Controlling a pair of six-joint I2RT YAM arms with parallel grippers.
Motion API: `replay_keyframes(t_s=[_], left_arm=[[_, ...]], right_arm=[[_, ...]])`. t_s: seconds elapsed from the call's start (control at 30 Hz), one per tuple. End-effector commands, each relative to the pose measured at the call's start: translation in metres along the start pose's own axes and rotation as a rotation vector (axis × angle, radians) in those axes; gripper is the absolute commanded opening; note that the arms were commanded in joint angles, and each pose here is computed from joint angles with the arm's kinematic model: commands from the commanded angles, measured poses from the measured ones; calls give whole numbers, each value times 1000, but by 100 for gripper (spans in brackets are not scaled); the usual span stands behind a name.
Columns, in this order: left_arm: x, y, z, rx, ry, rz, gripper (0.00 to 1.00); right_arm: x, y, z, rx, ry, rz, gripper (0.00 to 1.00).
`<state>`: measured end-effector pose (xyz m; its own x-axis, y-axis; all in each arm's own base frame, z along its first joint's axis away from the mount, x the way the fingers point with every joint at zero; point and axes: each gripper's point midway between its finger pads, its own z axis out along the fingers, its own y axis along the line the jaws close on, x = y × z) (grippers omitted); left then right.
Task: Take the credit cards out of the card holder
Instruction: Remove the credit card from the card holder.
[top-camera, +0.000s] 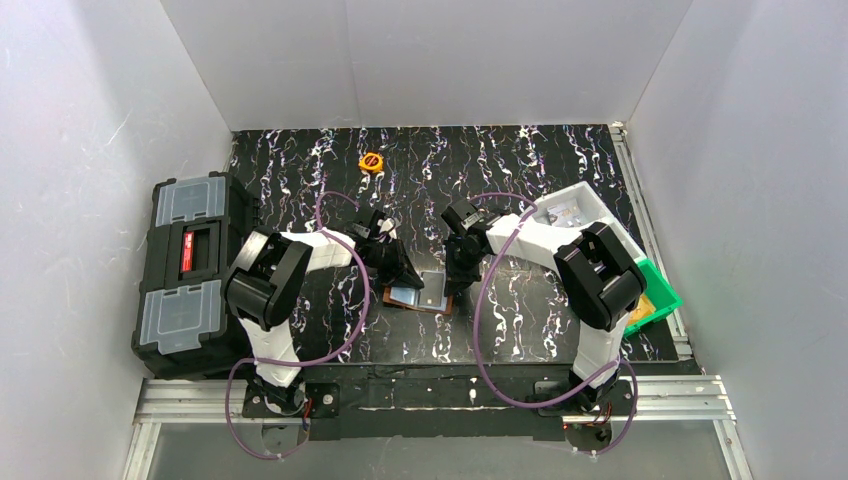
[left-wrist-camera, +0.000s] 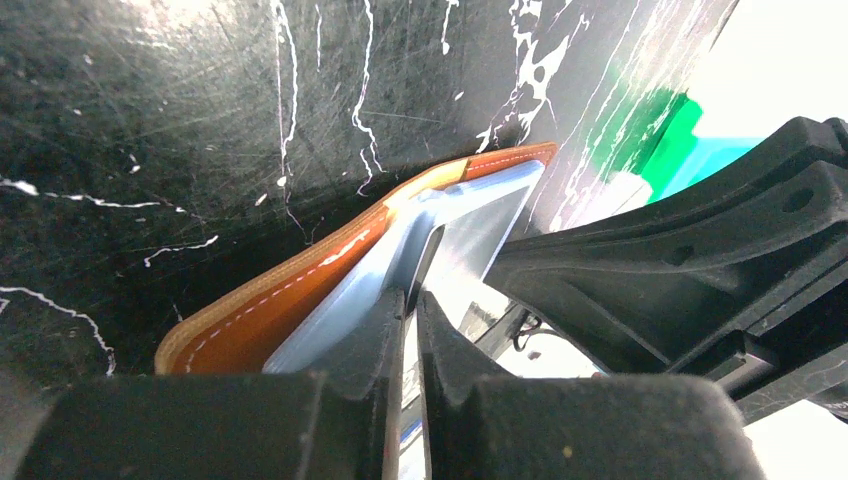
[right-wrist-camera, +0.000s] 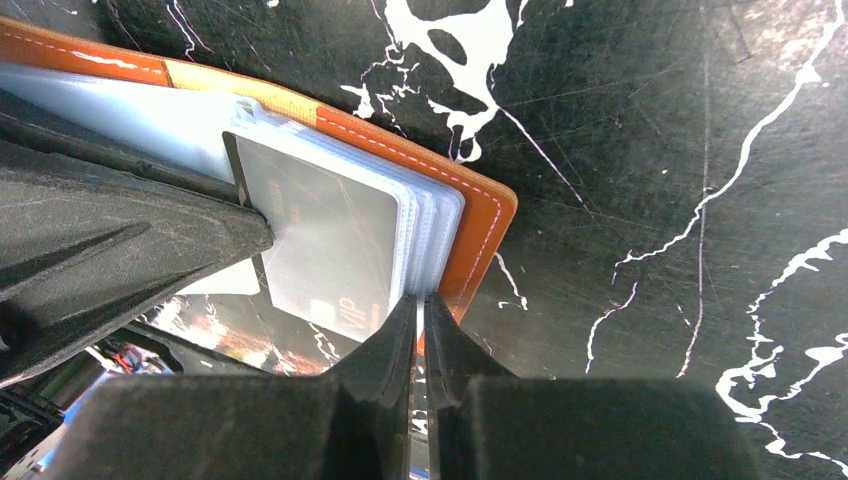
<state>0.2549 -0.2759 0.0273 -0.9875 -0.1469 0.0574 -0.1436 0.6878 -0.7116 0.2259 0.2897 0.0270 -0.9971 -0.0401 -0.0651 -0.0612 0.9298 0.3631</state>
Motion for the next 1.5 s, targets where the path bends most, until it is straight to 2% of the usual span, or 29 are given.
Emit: replay_keyframes(t_s=[0.0, 0.27, 0.5, 0.67, 1.07, 1.33, 1.47], left_arm=[[13, -5, 3, 14, 47, -11, 0], [11, 31, -8, -153, 29, -17, 0], [5, 41, -18, -203, -1, -6, 0], [3, 41, -20, -207, -7, -4, 2], [2, 43, -21, -213, -20, -6, 15], [0, 35, -18, -165, -22, -14, 15], [0, 30, -15, -131, -20, -31, 11]], right_arm=[[7, -11, 23, 54, 30, -12, 10], [12, -18, 25, 74, 43, -6, 9], [13, -21, 26, 82, 49, -1, 8], [12, -22, 26, 82, 47, -1, 8], [11, -22, 26, 76, 45, 0, 8], [11, -21, 27, 70, 45, 0, 8], [11, -22, 27, 70, 46, 1, 8]])
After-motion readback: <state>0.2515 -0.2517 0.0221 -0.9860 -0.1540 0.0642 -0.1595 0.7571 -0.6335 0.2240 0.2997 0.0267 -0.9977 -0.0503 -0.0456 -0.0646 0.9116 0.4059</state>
